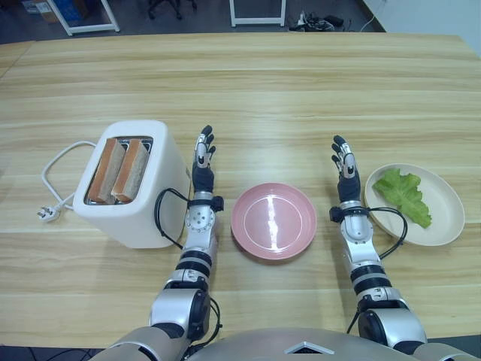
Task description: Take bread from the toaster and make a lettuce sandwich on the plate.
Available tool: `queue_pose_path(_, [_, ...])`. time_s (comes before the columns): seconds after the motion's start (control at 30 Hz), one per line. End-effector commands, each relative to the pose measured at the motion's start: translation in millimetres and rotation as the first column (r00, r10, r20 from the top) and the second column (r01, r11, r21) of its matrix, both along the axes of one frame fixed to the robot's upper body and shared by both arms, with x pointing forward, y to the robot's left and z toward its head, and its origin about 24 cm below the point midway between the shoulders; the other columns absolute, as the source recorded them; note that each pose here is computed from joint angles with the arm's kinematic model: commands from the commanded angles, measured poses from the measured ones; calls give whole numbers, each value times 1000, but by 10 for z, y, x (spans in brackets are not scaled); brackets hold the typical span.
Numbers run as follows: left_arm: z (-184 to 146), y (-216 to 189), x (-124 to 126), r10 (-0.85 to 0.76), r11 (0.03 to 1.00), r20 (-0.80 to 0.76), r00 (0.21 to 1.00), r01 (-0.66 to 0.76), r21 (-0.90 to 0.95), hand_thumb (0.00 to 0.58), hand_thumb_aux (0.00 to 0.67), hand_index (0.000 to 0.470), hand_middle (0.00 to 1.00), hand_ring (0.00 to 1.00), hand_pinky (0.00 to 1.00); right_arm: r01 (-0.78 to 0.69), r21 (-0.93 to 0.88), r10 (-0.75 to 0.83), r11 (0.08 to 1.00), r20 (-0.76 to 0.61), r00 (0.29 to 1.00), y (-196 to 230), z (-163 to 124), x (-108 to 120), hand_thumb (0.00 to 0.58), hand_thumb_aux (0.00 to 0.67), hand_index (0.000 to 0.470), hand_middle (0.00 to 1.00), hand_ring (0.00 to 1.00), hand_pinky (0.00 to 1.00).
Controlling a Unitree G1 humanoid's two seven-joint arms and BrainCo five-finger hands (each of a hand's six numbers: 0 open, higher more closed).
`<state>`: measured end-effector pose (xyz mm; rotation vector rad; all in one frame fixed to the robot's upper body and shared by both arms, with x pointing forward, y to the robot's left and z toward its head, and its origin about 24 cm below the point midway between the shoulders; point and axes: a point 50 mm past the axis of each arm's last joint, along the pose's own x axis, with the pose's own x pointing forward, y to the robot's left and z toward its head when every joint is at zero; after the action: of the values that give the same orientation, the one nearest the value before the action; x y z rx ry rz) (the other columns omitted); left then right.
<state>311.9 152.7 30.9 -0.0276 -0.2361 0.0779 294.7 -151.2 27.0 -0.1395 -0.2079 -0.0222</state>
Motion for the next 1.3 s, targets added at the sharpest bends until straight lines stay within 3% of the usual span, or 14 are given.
queue_pose_path(0.03, [27,-28,33,8,1000,-1,1000,-8,20,0,0,0,0,0,0,-1,-45,-1,999,-45,999,24,-21,46,0,0,0,0,0,0])
queue_pose_path(0.2, [21,-81,15,-37,999,6,999,37,29,0,0,0,0,0,0,-4,-20,3,1000,-48,999,24,-33,29,0,0,0,0,0,0])
queue_pose_path(0.3, [321,-139,-137,-108,994,154,982,106,22,0,0,0,0,0,0,-39,-8,39,999,-47,998,73,-30,27,0,0,0,0,0,0])
queue_pose_path(0.43, [1329,-140,-850,-313,941,524,792,332,60,0,0,0,0,0,0,-63,6,63,998,-53,997,156,-38,41,0,0,0,0,0,0])
queue_pose_path(0.53, [1718,134,-1163,-399,886,631,665,456,79,0,0,0,0,0,0,-77,25,79,997,-68,995,251,-64,71,0,0,0,0,0,0])
queue_pose_path(0.7, [1920,525,-1406,-429,902,600,675,347,255,0,0,0,0,0,0,-87,31,89,996,-96,991,332,-106,110,0,0,0,0,0,0])
queue_pose_path(0.93, [2201,1061,-1956,-293,863,540,789,-25,505,0,0,0,0,0,0,-90,39,93,995,-111,989,375,-153,106,0,0,0,0,0,0])
queue_pose_path(1.0, [2169,1202,-1921,-173,776,475,862,-178,606,0,0,0,0,0,0,-92,41,96,995,-112,989,393,-157,110,0,0,0,0,0,0])
queue_pose_path(1.07, [2053,1344,-1772,-25,629,400,916,-297,718,0,0,0,0,0,0,-95,41,99,995,-108,989,409,-152,110,0,0,0,0,0,0])
queue_pose_path(1.17, [1729,1517,-1506,153,420,237,959,-280,863,0,0,0,0,0,0,-101,38,105,994,-105,989,419,-151,107,0,0,0,0,0,0])
queue_pose_path(1.3, [1434,1678,-1358,334,301,154,930,-260,917,0,0,0,0,0,0,-105,28,108,994,-110,988,393,-165,96,0,0,0,0,0,0])
